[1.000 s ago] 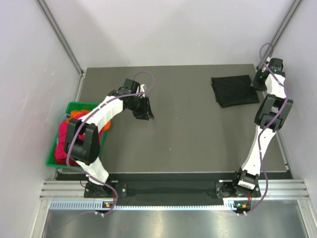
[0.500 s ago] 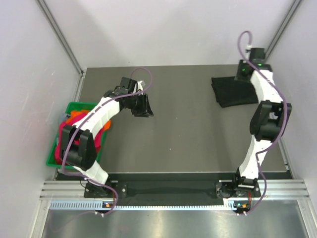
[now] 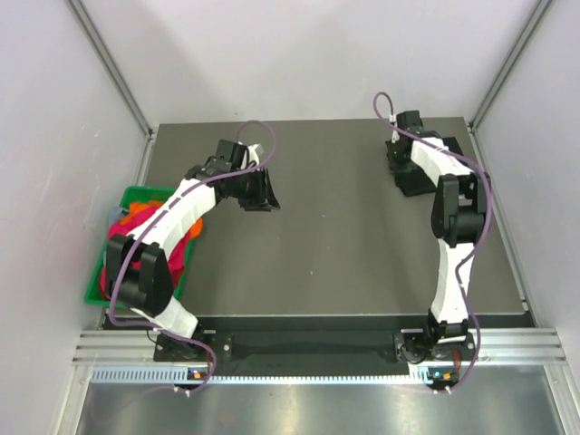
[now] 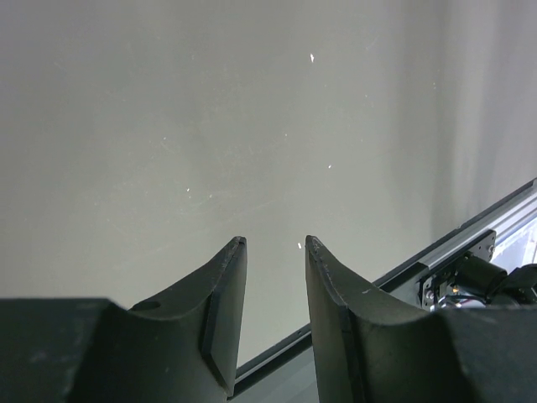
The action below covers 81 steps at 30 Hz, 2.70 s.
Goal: Fold and stack the t-shirts
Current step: Neatly place the folded tshirt to the corner, then reset both grippers
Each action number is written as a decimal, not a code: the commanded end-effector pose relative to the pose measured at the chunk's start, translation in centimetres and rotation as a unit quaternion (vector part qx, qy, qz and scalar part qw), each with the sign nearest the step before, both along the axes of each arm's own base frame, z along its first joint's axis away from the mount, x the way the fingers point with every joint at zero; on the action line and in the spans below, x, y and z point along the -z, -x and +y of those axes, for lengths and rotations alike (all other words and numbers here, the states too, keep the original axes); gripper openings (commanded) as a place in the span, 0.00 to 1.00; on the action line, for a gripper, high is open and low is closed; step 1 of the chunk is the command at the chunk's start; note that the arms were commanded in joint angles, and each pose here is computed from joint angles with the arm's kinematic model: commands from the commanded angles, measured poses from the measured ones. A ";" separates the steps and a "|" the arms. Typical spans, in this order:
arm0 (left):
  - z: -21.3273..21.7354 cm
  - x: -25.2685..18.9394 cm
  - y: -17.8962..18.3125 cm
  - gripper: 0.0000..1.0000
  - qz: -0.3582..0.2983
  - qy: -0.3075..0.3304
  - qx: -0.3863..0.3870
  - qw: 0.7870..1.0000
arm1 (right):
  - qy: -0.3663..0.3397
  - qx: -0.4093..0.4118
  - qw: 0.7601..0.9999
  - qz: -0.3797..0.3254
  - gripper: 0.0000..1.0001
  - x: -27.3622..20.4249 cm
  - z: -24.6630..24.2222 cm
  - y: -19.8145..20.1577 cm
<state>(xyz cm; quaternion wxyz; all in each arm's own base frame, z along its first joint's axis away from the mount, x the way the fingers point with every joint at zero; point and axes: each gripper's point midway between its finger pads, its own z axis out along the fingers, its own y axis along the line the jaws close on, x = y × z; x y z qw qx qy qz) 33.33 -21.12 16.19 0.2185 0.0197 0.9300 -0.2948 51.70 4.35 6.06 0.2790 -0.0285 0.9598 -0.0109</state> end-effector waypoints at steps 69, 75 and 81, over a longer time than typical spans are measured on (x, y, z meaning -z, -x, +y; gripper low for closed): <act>0.8 -16.5 -1.9 0.44 -0.233 0.066 -0.033 0.970 | -0.215 -0.029 0.966 -0.140 0.42 -18.7 7.1 12.1; 3.3 -20.0 0.0 0.90 -0.300 0.047 -0.061 0.951 | -0.280 -0.060 0.942 -0.174 1.00 -22.2 8.6 19.9; 2.8 -20.0 2.3 0.99 -0.295 0.076 -0.041 0.952 | -0.321 -0.027 0.918 -0.231 1.00 -23.8 7.6 24.9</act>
